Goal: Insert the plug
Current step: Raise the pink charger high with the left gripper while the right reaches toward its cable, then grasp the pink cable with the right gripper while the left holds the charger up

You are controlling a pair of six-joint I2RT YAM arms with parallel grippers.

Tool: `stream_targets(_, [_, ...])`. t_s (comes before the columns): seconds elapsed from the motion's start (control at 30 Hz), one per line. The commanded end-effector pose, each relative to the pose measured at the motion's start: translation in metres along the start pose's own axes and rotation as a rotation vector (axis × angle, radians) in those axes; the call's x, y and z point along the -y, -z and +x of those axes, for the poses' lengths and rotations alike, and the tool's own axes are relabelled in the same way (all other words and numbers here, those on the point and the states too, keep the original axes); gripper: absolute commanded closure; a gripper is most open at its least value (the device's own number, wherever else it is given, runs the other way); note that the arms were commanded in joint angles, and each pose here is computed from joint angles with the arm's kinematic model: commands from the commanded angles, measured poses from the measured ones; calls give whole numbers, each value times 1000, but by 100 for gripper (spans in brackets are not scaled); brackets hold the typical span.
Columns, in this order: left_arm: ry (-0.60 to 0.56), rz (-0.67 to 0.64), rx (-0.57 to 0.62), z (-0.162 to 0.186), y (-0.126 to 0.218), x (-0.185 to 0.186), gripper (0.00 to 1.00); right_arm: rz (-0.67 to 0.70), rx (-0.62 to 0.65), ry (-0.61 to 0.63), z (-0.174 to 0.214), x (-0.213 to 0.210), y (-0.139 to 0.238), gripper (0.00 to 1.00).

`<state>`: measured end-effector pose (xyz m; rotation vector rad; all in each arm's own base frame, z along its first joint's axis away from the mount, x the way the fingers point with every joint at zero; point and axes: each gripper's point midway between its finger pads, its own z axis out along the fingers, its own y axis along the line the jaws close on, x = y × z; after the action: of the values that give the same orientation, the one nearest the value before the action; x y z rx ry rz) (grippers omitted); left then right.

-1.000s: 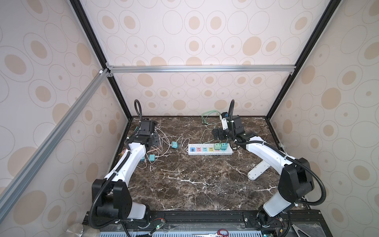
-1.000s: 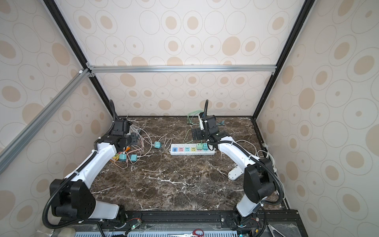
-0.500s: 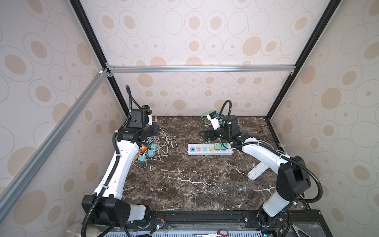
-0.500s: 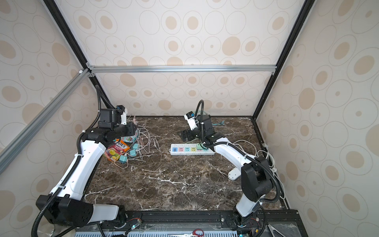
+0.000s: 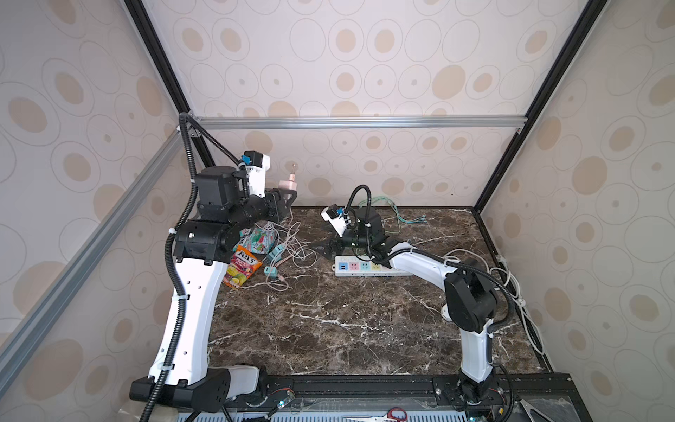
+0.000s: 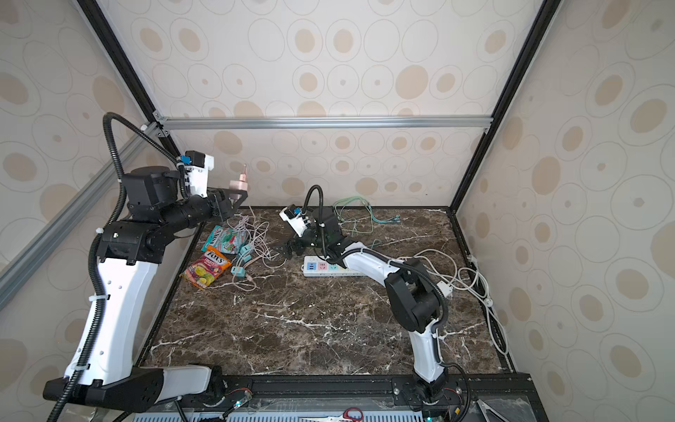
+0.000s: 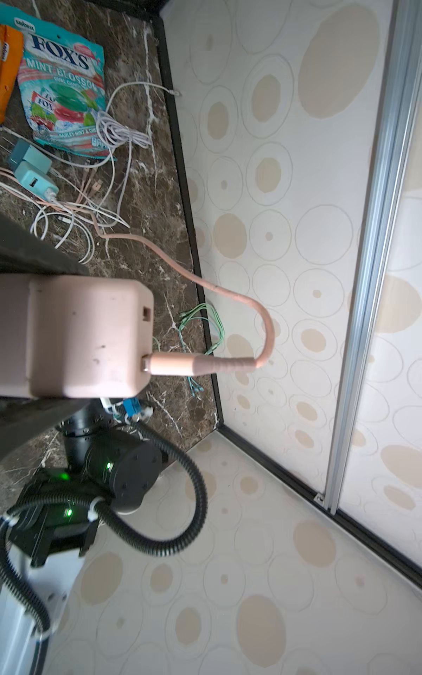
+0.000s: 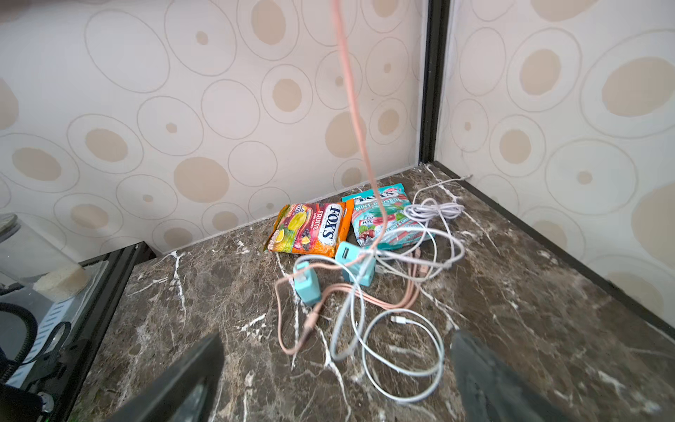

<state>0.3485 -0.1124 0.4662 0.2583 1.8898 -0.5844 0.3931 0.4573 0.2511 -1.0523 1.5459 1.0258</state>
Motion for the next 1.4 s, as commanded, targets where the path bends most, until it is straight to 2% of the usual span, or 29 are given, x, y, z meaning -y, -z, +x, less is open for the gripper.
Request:
stream_targets(0.0, [-77, 105, 85, -34, 18, 29, 100, -50, 68, 66, -19, -12, -20, 2])
stream_targets(0.23, [-83, 124, 94, -40, 20, 34, 100, 121, 97, -1, -24, 30, -55, 5])
stream_targets(0.33, [-94, 128, 117, -45, 27, 38, 100, 153, 86, -20, -15, 43, -68, 8])
stream_targets(0.5, [-106, 56, 155, -58, 40, 32, 100, 229, 85, -90, 9, 62, -79, 25])
stream_targets(0.6, [-108, 3, 181, -65, 48, 26, 100, 230, 82, -105, 21, 62, -78, 31])
stream_targets(0.67, [-107, -25, 188, -66, 51, 22, 100, 192, 81, -92, 27, 53, -76, 30])
stream_targets(0.8, [-99, -53, 188, -65, 49, 16, 100, 35, 116, -18, 36, 14, -60, 22])
stream_targets(0.87, [-96, -49, 187, -65, 47, 16, 100, 67, 117, -16, 46, 13, -50, 20])
stream_targets(1.03, [-90, -24, 181, -64, 42, 17, 100, 259, 84, -54, 70, 46, -43, 17])
stream_targets(1.2, [-91, -25, 181, -63, 41, 17, 100, 174, 101, -48, 65, 45, -70, 16])
stream_targets(1.3, [-88, -25, 178, -61, 41, 16, 100, 210, 93, -53, 68, 61, -83, 17])
stream_targets(1.37, [-90, -24, 180, -60, 42, 17, 100, 178, 80, -26, 68, 60, -92, 19])
